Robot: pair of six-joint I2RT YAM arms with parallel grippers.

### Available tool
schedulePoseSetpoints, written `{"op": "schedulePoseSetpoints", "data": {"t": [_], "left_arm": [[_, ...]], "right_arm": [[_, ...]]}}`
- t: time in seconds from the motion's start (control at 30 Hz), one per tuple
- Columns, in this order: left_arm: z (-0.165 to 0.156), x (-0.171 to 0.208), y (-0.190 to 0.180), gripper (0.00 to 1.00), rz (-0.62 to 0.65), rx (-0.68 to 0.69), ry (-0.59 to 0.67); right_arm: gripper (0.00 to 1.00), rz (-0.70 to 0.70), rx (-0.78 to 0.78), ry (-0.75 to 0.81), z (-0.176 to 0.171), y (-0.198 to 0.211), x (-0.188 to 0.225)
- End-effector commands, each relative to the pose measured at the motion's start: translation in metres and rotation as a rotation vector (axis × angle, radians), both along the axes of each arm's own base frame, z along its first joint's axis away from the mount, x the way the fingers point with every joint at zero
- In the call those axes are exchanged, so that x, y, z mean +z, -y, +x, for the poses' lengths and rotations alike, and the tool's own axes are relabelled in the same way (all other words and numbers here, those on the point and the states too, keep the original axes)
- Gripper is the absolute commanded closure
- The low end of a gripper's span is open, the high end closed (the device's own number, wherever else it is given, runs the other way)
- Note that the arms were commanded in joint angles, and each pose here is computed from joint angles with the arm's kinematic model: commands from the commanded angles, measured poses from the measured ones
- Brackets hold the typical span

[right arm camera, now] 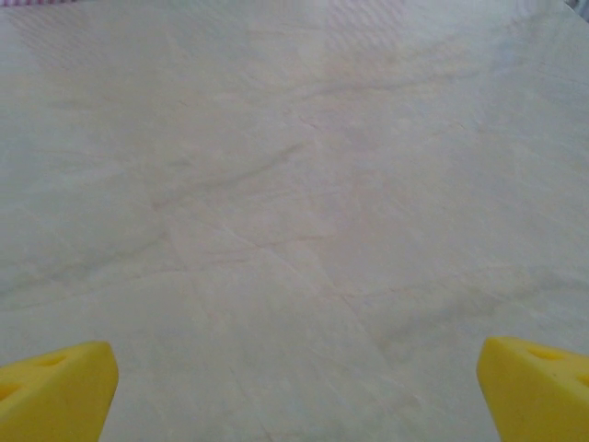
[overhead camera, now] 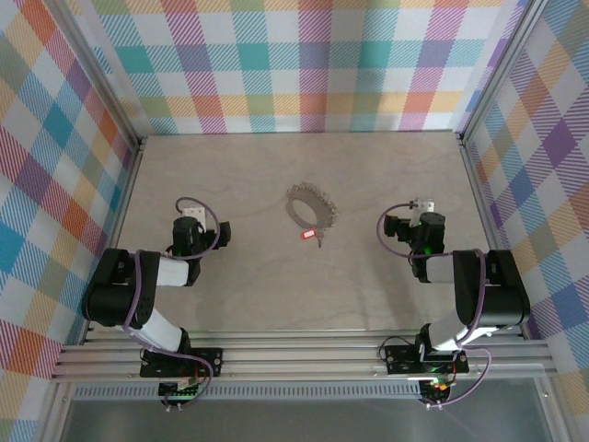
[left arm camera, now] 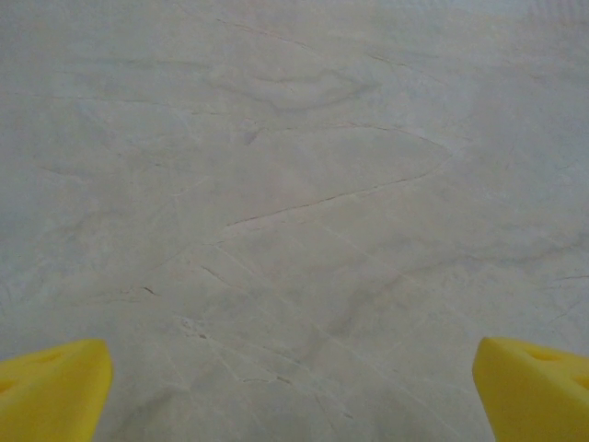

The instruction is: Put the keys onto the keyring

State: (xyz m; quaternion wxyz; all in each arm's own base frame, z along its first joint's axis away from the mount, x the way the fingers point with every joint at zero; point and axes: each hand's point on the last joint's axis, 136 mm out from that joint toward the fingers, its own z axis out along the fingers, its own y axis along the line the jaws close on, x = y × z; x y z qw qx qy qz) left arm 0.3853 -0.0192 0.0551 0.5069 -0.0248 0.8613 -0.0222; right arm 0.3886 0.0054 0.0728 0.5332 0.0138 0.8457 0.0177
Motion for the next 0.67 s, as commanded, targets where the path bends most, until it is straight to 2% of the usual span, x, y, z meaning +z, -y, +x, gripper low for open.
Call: {"op": "schedulePoseSetpoints", "data": {"t": [0.0, 0.63], "left_arm": [[0.0151, 0.0221, -0.0022, 0.0, -0.01, -0.01, 0.072], [0.0155, 0.021, -0.004, 0.0, -0.012, -0.004, 0.067]], "right_arm": [[0.0, 0.042, 0.048, 0.056, 0.01, -0.009, 0.0165], [0.0, 0.037, 0.092, 0.065, 0.0092, -0.016, 0.0186]]}}
